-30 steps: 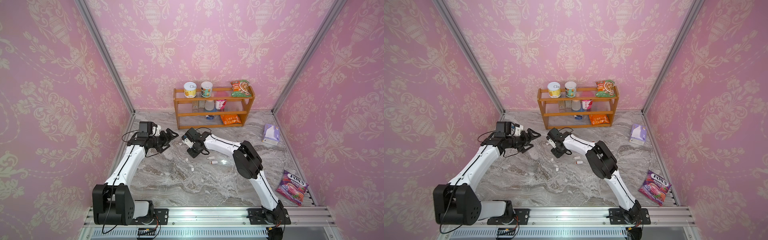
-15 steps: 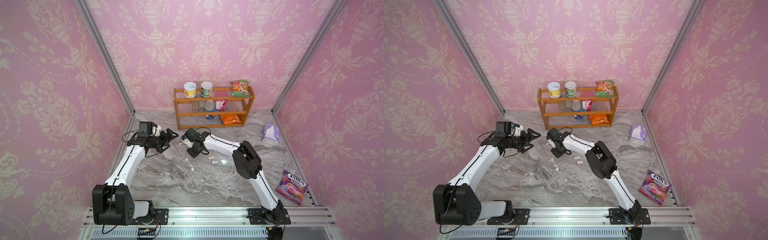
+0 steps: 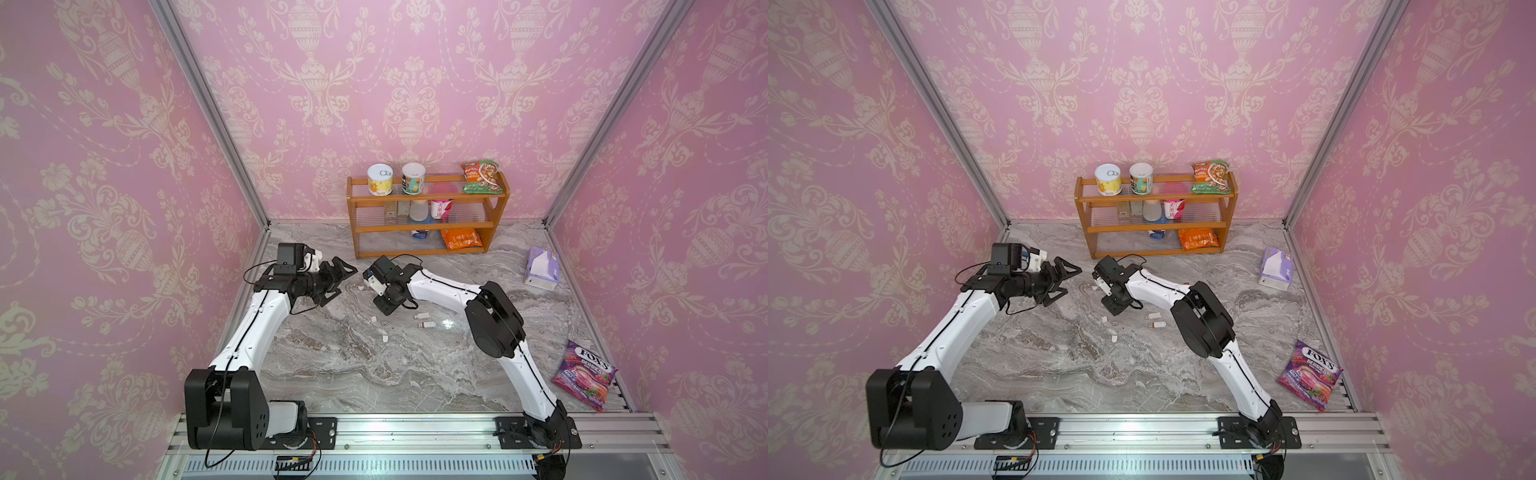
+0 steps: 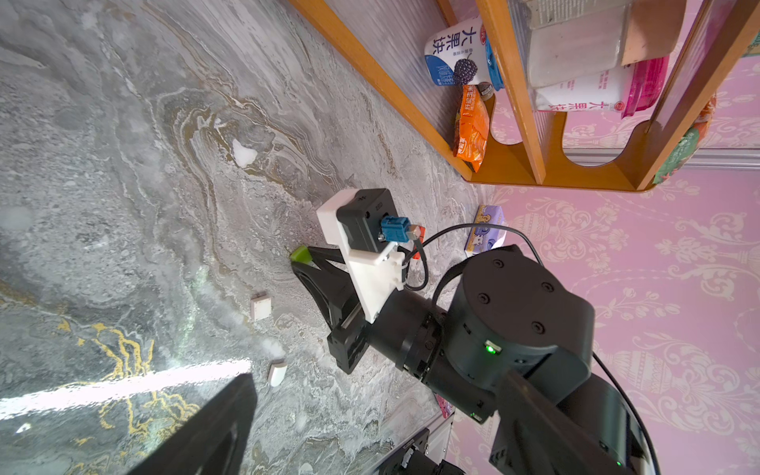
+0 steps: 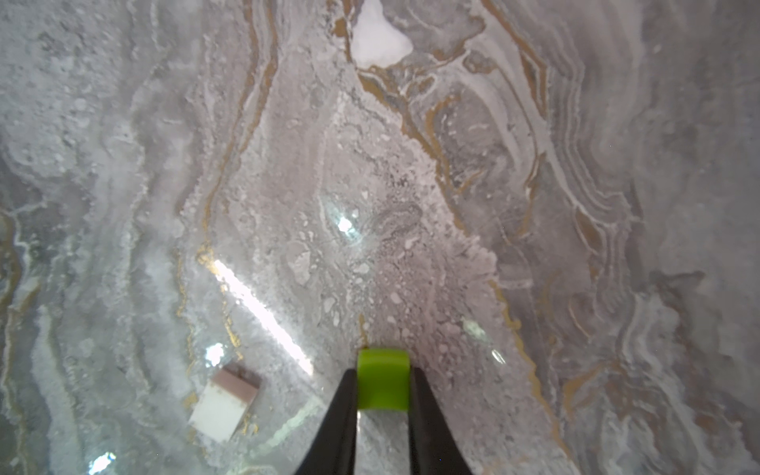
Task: Close the usb drive cover
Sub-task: Pick up the cover from the center of the board.
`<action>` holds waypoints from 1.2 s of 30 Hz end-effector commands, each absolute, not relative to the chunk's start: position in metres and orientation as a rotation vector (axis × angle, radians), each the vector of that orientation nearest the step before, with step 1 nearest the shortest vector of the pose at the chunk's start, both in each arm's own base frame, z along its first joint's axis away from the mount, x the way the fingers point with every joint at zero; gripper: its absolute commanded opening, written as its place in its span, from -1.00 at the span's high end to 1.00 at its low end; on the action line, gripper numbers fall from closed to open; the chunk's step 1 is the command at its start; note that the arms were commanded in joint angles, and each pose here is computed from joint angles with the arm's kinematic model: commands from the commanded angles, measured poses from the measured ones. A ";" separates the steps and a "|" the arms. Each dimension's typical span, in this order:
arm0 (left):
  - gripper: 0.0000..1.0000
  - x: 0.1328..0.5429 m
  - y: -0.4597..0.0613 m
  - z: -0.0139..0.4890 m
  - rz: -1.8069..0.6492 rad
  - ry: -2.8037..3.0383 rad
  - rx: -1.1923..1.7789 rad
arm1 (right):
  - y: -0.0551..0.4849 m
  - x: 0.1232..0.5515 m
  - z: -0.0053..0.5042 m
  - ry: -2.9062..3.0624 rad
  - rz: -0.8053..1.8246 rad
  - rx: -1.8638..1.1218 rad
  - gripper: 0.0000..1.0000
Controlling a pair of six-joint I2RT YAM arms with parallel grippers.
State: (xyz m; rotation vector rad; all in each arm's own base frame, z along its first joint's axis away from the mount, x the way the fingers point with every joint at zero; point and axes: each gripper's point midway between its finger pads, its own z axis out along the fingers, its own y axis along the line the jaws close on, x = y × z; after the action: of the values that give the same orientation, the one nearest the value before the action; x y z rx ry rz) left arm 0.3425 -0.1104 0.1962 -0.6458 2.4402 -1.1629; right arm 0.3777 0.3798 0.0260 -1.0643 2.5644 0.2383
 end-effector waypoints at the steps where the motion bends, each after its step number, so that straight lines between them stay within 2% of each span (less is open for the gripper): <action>1: -0.86 0.336 -0.115 0.191 -1.220 2.467 -0.627 | 0.378 0.370 0.045 2.544 0.400 -1.023 0.81; 7: -0.79 0.336 -0.126 0.185 -1.324 2.470 -0.630 | 0.370 0.362 0.092 2.364 0.655 -0.997 0.79; 10: -0.68 0.334 -0.136 0.183 -1.378 2.483 -0.598 | 0.369 0.346 0.113 2.264 0.761 -1.059 0.78; 15: -0.61 0.327 -0.164 0.188 -1.480 2.511 -0.464 | 0.364 0.321 0.154 2.116 0.870 -1.151 0.76; 23: -0.52 0.319 -0.194 0.192 -1.591 2.530 -0.347 | 0.360 0.295 0.197 2.008 0.948 -1.266 0.74; 28: -0.49 0.316 -0.198 0.200 -1.621 2.506 -0.309 | 0.355 0.291 0.201 2.017 0.921 -1.301 0.73; 36: -0.31 0.302 -0.215 0.208 -1.682 2.508 -0.217 | 0.355 0.294 0.206 1.993 0.889 -1.288 0.72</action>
State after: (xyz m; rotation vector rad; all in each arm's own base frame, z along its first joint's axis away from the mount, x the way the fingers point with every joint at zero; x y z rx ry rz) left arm 0.3116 -0.2054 0.1957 -0.2837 2.5298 -1.6112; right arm 0.2954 0.3553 0.1884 -1.2754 2.0476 0.9007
